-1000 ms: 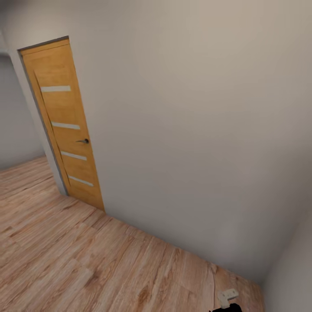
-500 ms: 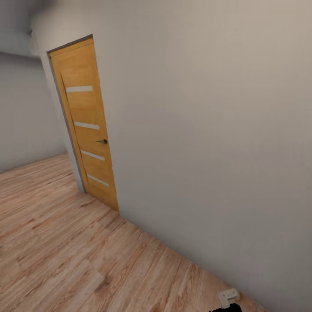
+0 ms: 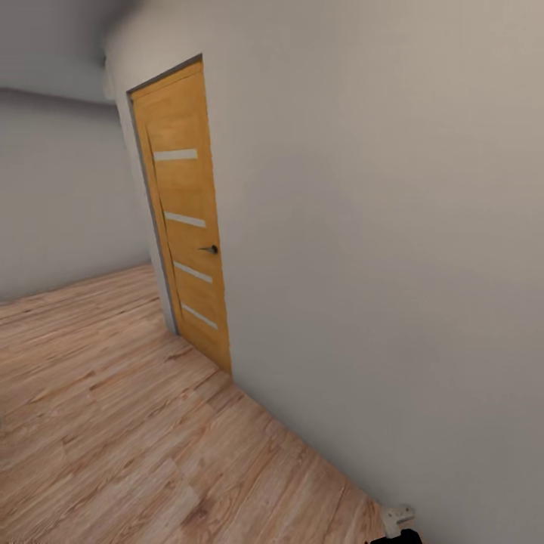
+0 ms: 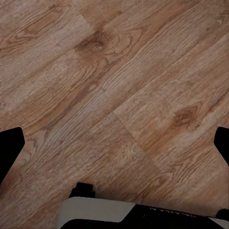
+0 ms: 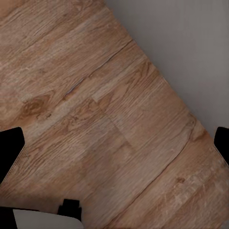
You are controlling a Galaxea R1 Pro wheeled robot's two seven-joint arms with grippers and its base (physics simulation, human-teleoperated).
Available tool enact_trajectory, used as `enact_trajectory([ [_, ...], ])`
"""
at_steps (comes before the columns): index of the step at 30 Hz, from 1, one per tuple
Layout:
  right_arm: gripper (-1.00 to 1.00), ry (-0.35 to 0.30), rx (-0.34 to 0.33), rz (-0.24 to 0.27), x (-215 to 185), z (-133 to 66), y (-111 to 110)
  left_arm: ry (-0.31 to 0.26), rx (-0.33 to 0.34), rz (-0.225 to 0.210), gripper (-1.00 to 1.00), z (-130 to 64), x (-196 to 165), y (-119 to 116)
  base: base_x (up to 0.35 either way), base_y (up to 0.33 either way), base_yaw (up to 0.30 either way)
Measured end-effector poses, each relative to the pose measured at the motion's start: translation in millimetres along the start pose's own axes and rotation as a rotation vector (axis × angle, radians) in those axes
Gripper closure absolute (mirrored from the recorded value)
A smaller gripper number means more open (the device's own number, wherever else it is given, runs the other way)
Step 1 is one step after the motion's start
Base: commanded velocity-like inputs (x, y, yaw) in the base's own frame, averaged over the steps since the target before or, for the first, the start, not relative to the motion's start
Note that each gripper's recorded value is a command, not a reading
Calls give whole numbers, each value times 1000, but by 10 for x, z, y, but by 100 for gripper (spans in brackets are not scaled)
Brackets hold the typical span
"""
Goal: Move the two storage containers from the living room to the garage. In the garage, place one container on the floor and stack the other container on top of it (either order is fine).
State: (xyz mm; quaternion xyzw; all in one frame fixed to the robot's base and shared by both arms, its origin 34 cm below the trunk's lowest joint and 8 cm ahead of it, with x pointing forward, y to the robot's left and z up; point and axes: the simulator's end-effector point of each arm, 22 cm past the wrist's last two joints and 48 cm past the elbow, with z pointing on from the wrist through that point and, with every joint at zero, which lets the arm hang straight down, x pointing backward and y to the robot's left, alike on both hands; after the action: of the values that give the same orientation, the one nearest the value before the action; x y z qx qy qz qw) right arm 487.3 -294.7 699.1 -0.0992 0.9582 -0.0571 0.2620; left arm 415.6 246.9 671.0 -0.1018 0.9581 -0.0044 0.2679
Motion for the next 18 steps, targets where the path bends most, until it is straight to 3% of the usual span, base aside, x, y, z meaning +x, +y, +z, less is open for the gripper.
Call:
enact_trajectory([
  [18,-100,0,0,0,0,0,0,0,-2,1,-100,0,0,4,328,0,289],
])
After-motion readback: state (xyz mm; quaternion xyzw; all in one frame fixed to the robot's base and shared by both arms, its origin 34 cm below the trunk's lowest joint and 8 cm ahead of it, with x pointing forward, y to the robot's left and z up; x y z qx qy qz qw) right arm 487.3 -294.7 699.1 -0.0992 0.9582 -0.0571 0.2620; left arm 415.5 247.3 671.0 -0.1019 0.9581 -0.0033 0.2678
